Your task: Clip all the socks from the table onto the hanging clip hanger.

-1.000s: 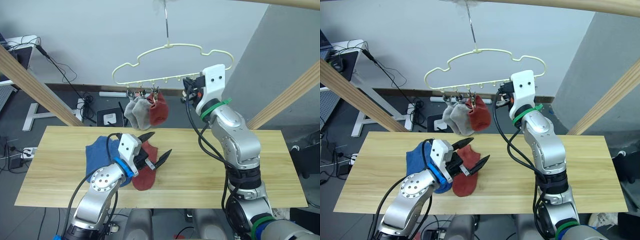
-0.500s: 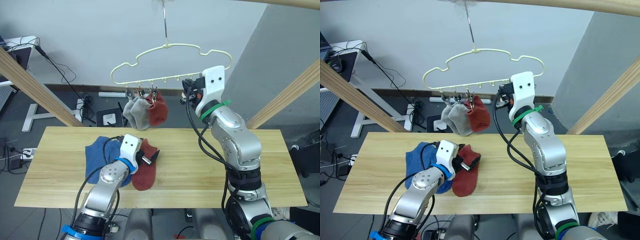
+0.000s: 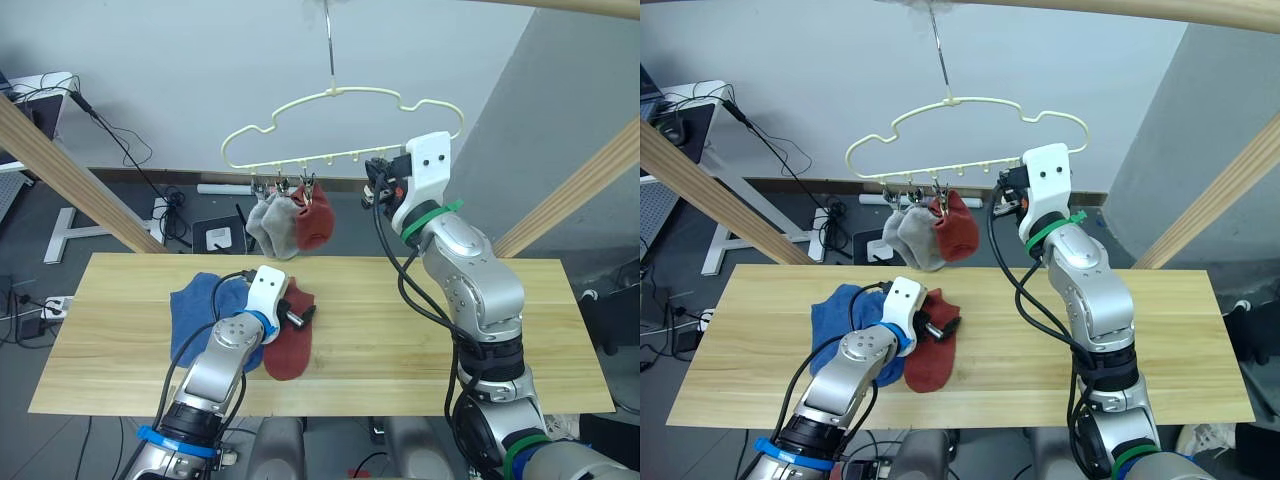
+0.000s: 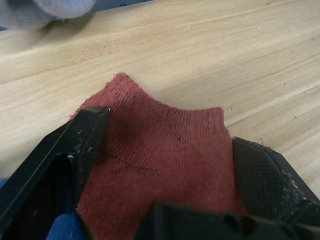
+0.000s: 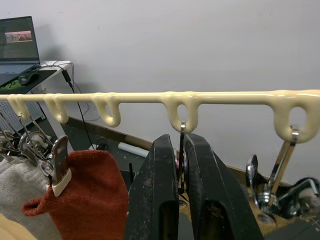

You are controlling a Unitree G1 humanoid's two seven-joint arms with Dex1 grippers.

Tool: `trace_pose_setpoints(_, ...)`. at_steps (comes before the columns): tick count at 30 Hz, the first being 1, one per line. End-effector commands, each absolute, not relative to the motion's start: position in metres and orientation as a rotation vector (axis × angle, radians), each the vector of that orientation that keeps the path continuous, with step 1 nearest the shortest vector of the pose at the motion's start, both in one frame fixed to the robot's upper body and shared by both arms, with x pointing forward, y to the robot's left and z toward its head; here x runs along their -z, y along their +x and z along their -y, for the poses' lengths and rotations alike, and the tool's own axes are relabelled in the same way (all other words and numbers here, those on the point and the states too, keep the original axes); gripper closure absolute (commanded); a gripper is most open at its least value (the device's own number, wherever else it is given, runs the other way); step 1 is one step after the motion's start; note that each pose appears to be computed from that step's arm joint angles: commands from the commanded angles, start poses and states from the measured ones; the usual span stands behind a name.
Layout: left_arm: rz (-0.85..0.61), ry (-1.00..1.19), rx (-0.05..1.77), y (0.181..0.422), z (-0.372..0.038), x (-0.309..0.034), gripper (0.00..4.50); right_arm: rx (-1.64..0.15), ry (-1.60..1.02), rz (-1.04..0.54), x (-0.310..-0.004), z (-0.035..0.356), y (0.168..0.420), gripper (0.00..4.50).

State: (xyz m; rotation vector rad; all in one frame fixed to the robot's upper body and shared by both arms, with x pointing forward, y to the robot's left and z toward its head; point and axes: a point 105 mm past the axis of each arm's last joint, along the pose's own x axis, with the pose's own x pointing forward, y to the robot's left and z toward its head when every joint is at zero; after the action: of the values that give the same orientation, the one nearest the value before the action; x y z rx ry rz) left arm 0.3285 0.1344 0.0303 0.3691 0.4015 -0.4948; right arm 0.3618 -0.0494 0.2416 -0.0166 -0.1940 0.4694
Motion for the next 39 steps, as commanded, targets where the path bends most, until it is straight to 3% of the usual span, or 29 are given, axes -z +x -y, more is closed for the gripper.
trace_pose_setpoints(1,-0.435,0.397,0.503,0.325,-0.136,-0.021,0.4,-0.48,-0.009,0.259,-0.257,0.048,0.353,4.5)
trace_pose_setpoints(12,-0.434,0.37,0.537,0.319,-0.133,-0.019,3.72,-0.476,-0.008,0.262,-0.257,0.048,0.353,4.5)
trace_pose_setpoints(15,-0.317,0.224,0.659,0.315,-0.095,-0.042,4.44,-0.474,-0.01,0.265,-0.258,0.049,0.353,4.5)
trace_pose_setpoints(23,0.039,0.102,0.722,0.314,-0.052,-0.108,4.44,-0.473,-0.011,0.268,-0.26,0.05,0.353,4.5)
trace_pose_setpoints(27,0.267,0.158,0.733,0.315,-0.035,-0.149,4.44,-0.482,-0.004,0.267,-0.261,0.048,0.351,4.5)
trace_pose_setpoints(39,0.404,0.175,0.684,0.332,-0.026,-0.169,4.44,-0.49,0.008,0.261,-0.26,0.047,0.35,4.5)
